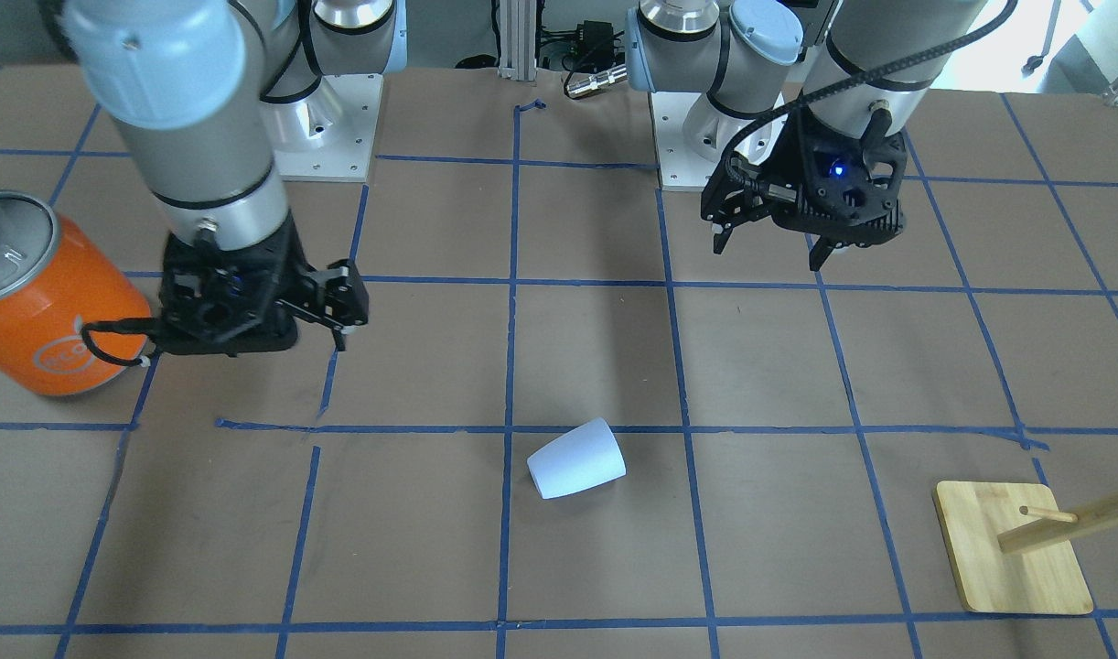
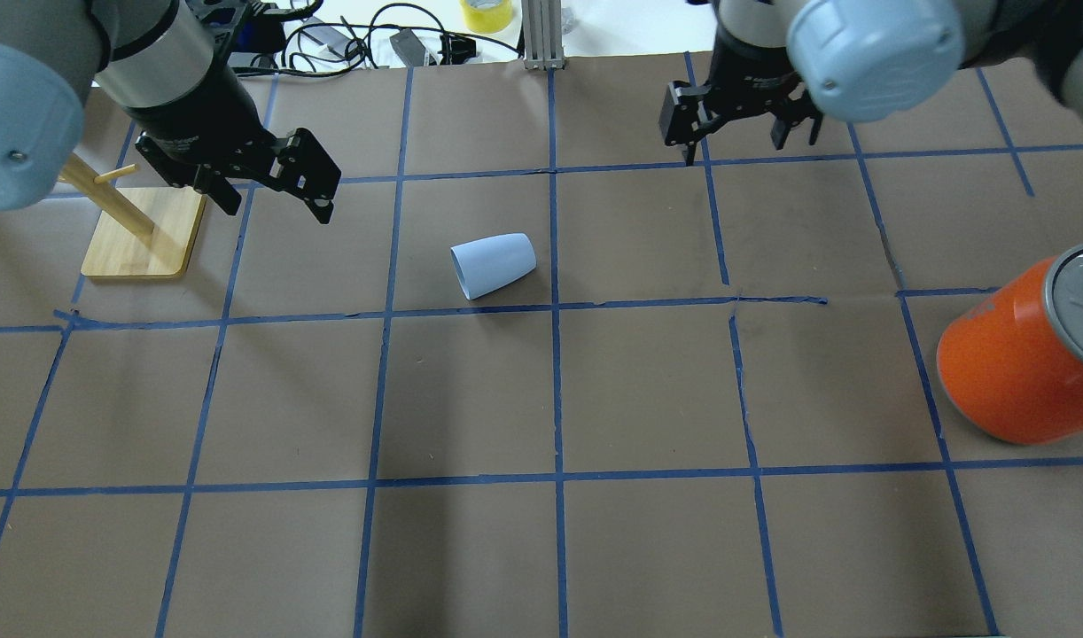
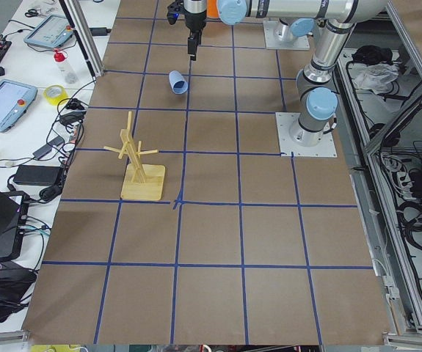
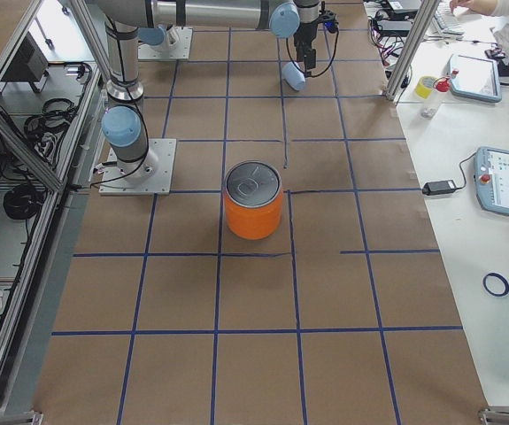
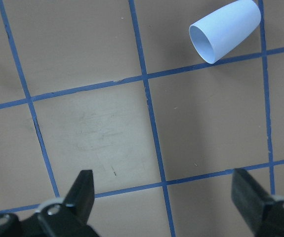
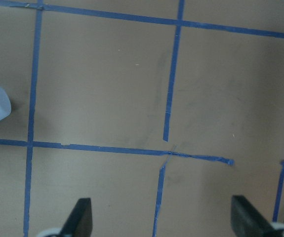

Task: Flip cup
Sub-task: 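Reach the left gripper to the white cup's closed end and grasp it, then lift the white cup with the left gripper and rotate it upright, then set the white cup upright on the table and open the left gripper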

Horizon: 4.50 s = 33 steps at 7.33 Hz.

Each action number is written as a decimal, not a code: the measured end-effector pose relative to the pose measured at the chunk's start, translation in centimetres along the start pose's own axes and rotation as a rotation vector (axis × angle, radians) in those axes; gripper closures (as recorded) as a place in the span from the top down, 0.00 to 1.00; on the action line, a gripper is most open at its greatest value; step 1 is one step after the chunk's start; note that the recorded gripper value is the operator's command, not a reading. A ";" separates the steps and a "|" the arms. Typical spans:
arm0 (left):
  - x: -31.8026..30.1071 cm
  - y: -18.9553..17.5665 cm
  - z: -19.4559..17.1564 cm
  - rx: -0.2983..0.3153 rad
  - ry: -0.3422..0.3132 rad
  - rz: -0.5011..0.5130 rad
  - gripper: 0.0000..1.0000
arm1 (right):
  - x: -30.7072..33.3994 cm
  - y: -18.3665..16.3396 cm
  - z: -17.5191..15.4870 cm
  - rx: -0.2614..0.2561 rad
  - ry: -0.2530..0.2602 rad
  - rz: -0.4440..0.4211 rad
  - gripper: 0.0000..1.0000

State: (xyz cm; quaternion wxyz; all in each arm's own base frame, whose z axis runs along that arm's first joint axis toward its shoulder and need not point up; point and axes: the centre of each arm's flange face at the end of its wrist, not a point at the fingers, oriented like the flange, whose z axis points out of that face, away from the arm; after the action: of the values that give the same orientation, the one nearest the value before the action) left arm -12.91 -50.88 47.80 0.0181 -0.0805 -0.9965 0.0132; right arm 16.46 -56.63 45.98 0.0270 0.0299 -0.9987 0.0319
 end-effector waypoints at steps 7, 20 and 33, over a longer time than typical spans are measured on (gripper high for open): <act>-0.1 -8.9 23.5 -0.039 0.303 -0.177 0.97 | 5.1 2.1 -2.4 0.029 -0.010 0.192 1.00; 0.6 -12.2 17.4 0.220 0.574 -0.325 0.00 | 4.8 6.3 -3.0 -0.045 -0.002 0.193 1.00; -11.5 -13.3 19.9 0.047 -0.095 -0.098 1.00 | 5.5 7.0 -1.7 -0.081 0.075 0.189 1.00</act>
State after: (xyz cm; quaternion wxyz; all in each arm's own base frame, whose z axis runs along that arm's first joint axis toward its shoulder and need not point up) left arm -4.50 -66.33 27.88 -0.0267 -0.0302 -0.9984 0.0394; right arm 10.69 -49.88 47.59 0.0623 -0.0667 -0.9958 -0.0052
